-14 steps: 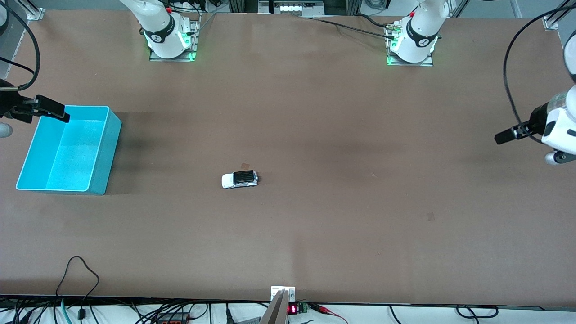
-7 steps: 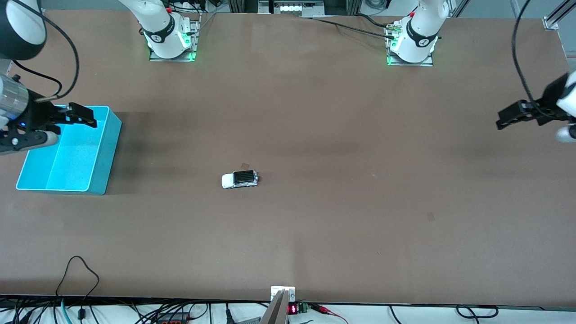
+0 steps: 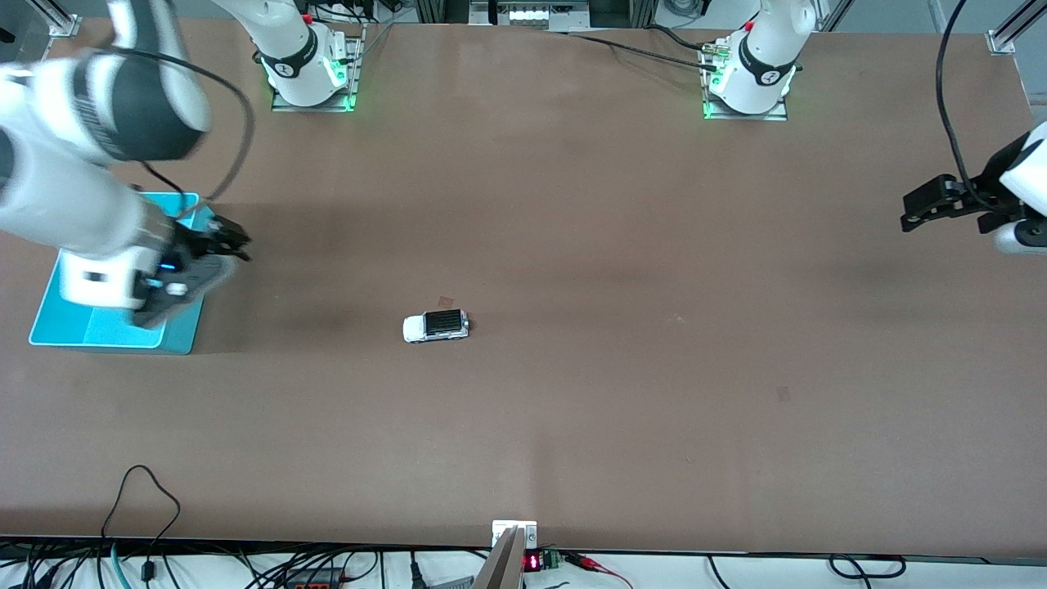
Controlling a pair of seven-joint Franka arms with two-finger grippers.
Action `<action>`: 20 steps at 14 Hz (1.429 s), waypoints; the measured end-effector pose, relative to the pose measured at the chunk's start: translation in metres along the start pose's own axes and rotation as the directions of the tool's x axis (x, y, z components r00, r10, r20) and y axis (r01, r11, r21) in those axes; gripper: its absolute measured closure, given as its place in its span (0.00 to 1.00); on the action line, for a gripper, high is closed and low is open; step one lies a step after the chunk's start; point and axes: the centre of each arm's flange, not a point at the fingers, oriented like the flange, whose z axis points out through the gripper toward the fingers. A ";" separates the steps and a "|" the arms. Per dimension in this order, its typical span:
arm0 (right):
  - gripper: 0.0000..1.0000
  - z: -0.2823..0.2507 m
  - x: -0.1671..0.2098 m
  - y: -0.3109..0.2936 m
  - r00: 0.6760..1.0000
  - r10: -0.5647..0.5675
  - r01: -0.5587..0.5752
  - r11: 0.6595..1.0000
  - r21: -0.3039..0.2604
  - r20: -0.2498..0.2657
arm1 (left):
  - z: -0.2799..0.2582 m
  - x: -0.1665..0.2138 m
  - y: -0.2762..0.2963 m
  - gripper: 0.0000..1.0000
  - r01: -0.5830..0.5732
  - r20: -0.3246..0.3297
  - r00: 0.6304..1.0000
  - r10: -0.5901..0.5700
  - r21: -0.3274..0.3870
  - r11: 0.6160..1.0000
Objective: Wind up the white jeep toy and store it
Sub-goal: 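Move the right gripper from the bin toward the jeep, then lower the right gripper onto the jeep and close it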
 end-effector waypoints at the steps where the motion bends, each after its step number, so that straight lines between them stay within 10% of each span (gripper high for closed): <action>1: 0.00 0.008 0.014 -0.008 0.999 -0.052 0.052 0.999 -0.014 -0.003 | 0.000 0.001 0.004 0.00 0.007 -0.001 1.000 -0.007 0.002 1.000; 20: 0.00 0.182 0.132 -0.094 0.838 -0.545 0.543 0.836 -0.073 -0.007 | -0.011 -0.008 0.012 0.00 0.050 -0.054 0.997 -0.050 -0.011 0.999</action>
